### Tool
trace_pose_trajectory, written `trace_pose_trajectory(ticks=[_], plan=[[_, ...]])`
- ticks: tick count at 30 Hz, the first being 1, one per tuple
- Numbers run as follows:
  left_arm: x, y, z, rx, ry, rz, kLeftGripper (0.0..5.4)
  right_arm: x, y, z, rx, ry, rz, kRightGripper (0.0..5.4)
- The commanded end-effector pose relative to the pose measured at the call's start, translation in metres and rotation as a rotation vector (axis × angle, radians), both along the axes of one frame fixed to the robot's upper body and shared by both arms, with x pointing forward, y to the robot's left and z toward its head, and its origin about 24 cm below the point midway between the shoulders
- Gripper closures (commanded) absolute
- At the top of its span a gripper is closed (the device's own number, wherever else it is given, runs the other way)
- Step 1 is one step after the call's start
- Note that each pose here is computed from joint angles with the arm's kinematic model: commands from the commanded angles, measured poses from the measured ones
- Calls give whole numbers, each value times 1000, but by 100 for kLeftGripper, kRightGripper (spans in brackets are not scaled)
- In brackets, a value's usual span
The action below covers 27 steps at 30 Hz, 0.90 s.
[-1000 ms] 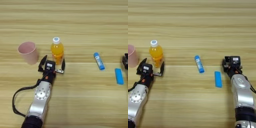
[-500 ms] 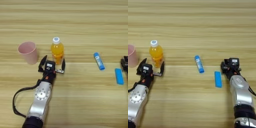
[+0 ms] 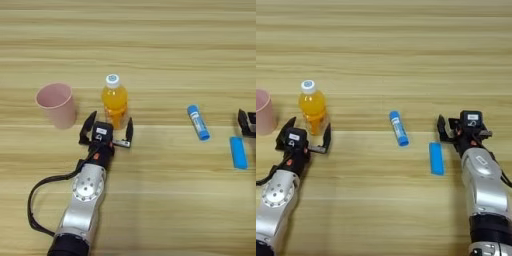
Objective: Move the objects on the table
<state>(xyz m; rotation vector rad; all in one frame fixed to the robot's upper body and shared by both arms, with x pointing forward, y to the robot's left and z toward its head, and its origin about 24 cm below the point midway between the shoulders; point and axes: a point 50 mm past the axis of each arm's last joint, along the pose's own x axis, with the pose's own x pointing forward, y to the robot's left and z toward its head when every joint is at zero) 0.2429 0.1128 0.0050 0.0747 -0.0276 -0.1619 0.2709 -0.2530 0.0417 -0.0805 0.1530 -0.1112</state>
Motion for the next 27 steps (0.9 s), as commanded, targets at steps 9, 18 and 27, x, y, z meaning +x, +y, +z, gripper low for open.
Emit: trace_pose_trajectory(ticks=[9,18,27], plan=[[-1,-4,0,1,14,9,0,-35,19,18,10,-44,53,3],[0,-5,1,4,12,9,0,-62,30,18,24,0,83,3],[1,-4,1,6,11,8,0,-70,39,11,40,40,111,3]])
